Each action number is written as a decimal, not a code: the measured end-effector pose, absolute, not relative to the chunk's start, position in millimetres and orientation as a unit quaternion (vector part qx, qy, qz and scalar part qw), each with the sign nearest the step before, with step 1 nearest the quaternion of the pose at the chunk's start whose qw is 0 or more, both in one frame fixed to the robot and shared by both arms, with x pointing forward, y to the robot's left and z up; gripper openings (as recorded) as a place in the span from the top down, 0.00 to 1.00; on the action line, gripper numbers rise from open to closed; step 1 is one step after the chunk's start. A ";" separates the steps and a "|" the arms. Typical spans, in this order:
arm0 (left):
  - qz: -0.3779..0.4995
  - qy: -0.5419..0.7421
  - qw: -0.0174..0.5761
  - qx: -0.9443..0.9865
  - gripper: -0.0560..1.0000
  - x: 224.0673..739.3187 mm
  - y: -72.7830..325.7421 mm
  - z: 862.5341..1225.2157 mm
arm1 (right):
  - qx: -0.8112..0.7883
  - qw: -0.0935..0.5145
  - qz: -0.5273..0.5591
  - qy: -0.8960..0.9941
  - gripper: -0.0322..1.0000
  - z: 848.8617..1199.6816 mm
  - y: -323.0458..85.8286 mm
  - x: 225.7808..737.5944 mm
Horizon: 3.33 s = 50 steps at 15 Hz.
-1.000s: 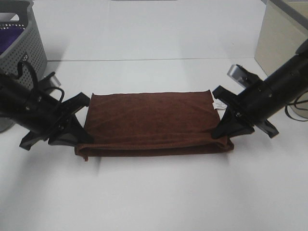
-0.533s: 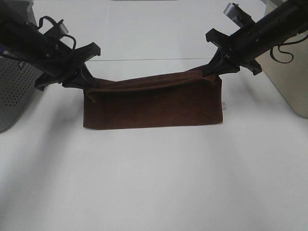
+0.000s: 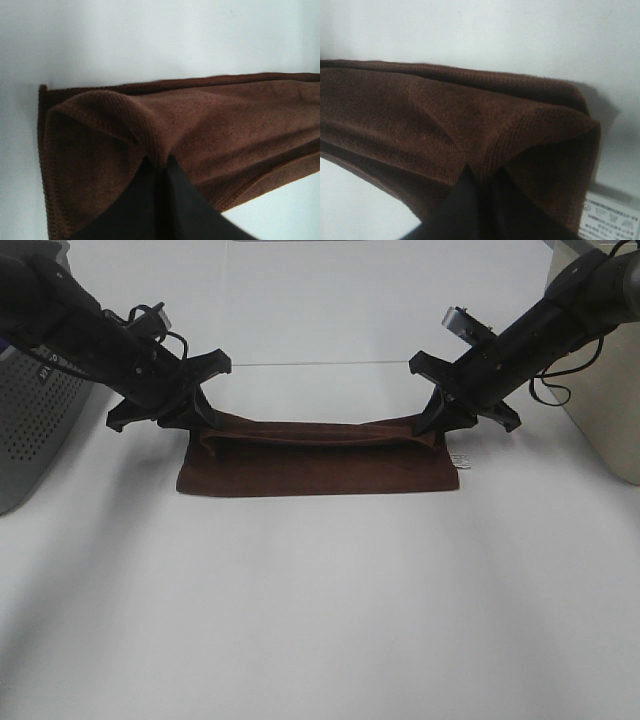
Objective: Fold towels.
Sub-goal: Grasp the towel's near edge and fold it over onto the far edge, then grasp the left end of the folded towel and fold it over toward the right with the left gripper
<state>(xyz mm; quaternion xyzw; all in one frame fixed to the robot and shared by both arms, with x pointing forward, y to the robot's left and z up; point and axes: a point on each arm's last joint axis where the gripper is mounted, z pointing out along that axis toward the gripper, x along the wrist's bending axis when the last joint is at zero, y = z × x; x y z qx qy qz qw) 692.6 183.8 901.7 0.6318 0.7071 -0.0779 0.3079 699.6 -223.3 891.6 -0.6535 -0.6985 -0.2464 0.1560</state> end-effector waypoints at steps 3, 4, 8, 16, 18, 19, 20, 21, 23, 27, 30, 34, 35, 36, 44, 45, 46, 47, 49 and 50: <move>-0.077 0.712 0.297 0.631 0.70 694.2 185.1 886.8 | -0.657 0.153 -0.233 -0.701 0.84 877.5 -225.5 700.2; -0.076 0.713 0.298 0.630 0.46 694.6 186.0 887.3 | -0.658 0.150 -0.235 -0.699 0.62 878.0 -226.9 701.2; -0.061 0.702 0.304 0.641 0.18 693.8 188.6 904.3 | -0.638 0.191 -0.231 -0.710 0.14 893.7 -225.3 700.7; -0.062 0.733 0.263 0.624 0.19 691.5 195.7 895.8 | -0.654 0.184 -0.174 -0.713 0.12 919.0 -232.9 692.2; -0.082 0.731 0.279 0.617 0.19 694.9 191.0 887.7 | -0.654 0.185 -0.173 -0.712 0.12 918.6 -232.9 692.2; -0.088 0.730 0.281 0.616 0.19 697.4 189.6 882.8 | -0.654 0.185 -0.173 -0.712 0.12 918.6 -232.9 692.2; -0.099 0.728 0.280 0.618 0.19 699.6 187.6 880.1 | -0.654 0.185 -0.173 -0.712 0.12 918.6 -232.9 692.2; -0.108 0.724 0.277 0.622 0.20 701.7 186.0 877.6 | -0.654 0.184 -0.174 -0.713 0.12 919.0 -232.9 692.2; -0.118 0.718 0.277 0.627 0.21 707.4 183.4 875.7 | -0.654 0.184 -0.174 -0.713 0.12 919.0 -232.9 692.2; -0.130 0.722 0.276 0.621 0.41 712.7 181.2 870.2 | -0.655 0.183 -0.174 -0.712 0.12 919.0 -232.9 692.4; -0.122 0.720 0.266 0.630 0.85 712.1 183.0 868.4 | -0.656 0.181 -0.176 -0.712 0.12 918.9 -233.0 692.9; -0.061 0.714 0.233 0.658 0.91 710.3 194.9 899.2 | -0.656 0.180 -0.176 -0.712 0.12 918.9 -233.0 693.1; -0.039 0.717 0.217 0.661 0.91 709.6 201.1 911.7 | -0.656 0.180 -0.176 -0.712 0.12 918.9 -233.0 693.1; -0.018 0.720 0.206 0.662 0.91 708.8 207.3 929.9 | -0.656 0.181 -0.176 -0.711 0.12 919.0 -232.9 693.1; -0.060 0.646 0.288 0.704 0.91 703.1 136.0 1016.0 | -0.658 0.192 -0.190 -0.702 0.12 920.7 -230.0 693.7; -0.063 0.639 0.291 0.710 0.91 702.0 120.6 1008.1 | -0.659 0.193 -0.192 -0.702 0.12 920.9 -229.8 693.8; -0.065 0.633 0.292 0.714 0.91 700.7 105.4 999.1 | -0.659 0.195 -0.194 -0.700 0.12 921.2 -229.3 693.9; -0.066 0.630 0.293 0.716 0.91 700.1 92.8 989.1 | -0.660 0.197 -0.197 -0.698 0.12 921.5 -228.8 694.0; -0.071 0.635 0.295 0.710 0.91 698.2 71.9 972.0 | -0.661 0.205 -0.207 -0.691 0.12 922.9 -226.7 694.6; -0.072 0.643 0.299 0.701 0.91 697.4 63.0 966.4 | -0.662 0.207 -0.210 -0.689 0.12 923.3 -226.1 694.7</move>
